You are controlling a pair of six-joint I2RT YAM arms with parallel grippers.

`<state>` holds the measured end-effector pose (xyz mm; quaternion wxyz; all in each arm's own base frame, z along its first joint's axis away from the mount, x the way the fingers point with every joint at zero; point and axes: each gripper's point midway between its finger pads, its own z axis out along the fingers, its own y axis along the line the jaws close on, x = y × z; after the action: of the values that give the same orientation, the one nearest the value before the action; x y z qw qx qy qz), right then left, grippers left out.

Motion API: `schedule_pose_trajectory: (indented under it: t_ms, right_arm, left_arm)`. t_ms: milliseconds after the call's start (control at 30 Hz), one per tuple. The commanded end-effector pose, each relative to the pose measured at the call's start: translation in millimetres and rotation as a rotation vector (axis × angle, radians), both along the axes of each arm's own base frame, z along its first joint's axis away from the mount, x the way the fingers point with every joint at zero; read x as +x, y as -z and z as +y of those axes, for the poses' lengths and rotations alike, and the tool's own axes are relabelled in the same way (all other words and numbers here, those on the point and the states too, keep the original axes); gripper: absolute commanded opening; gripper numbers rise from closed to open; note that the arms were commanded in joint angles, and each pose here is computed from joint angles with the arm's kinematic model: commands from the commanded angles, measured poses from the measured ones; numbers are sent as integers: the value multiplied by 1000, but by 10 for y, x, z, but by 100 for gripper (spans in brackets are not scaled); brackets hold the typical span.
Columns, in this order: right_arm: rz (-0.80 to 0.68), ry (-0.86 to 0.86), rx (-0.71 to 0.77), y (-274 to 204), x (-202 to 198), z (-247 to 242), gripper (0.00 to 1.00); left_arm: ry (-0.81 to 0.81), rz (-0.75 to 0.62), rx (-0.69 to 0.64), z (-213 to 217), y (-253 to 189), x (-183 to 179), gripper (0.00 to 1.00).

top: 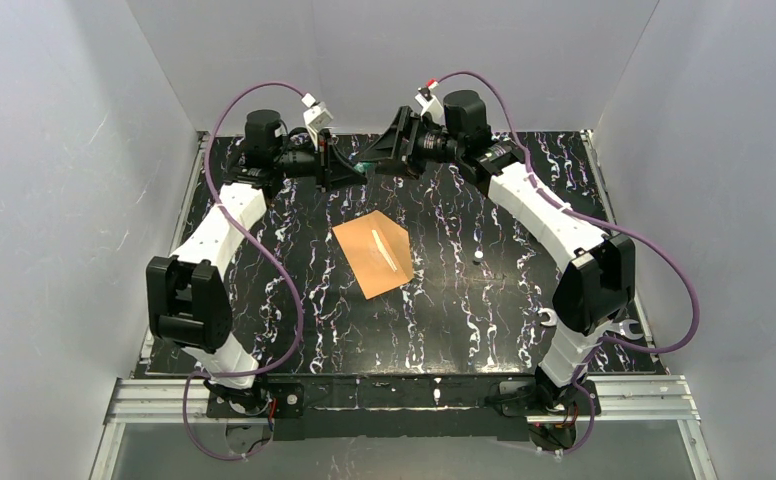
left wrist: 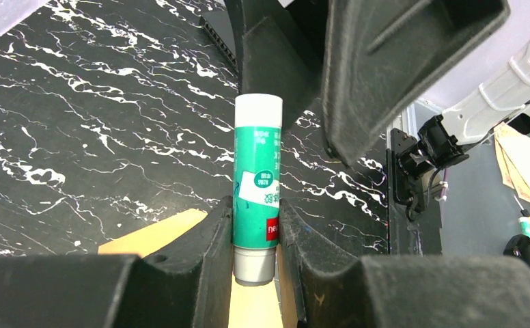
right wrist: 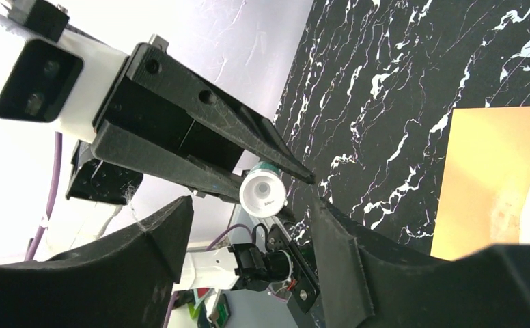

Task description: Place the letter into the envelope and seal it

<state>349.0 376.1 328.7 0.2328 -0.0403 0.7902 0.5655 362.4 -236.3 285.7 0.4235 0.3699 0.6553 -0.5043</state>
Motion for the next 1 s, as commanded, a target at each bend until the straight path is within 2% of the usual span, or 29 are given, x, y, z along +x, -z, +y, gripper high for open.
schedule_pose_trajectory:
  t_ms: [0,133,300,467,533,700,767,900,933,967]
  right_arm:
    - [-49,-36,25,-88,-72,64,68]
    - [-54,-25,14,-56,-27,107,52]
    - [-48,-19,2,-22,10,130,43]
    - [-32,-30,-15,38,-5,170,44]
    - [-29,-36,-14,40,-16,189,41]
    - [-30,-44,-24,22,-38,202,42]
    - [-32,-42,-30,40,-36,202,41]
    - [-40,-26,-37,43,-7,195,11]
    - [-46,-15,-39,33,5,184,4]
    - [-55,-4,-41,19,16,171,1]
  left_arm:
    - [34,-48,-15,-48,-168,24,0]
    - [81,-43,-22,-115,-145,-83,0]
    - [90,-53,-19,-156,-160,-106,0]
    - [96,-60,-19,-180,-183,-110,0]
    - [85,-55,-14,-183,-186,-90,0]
    - [-46,-26,11,-146,-179,111,0]
    - [-48,-22,4,-158,-194,108,0]
    - [-20,-2,-5,-206,-201,16,0]
    - [-24,1,-6,-199,-197,8,2]
    - [-34,4,-4,-195,-195,7,6]
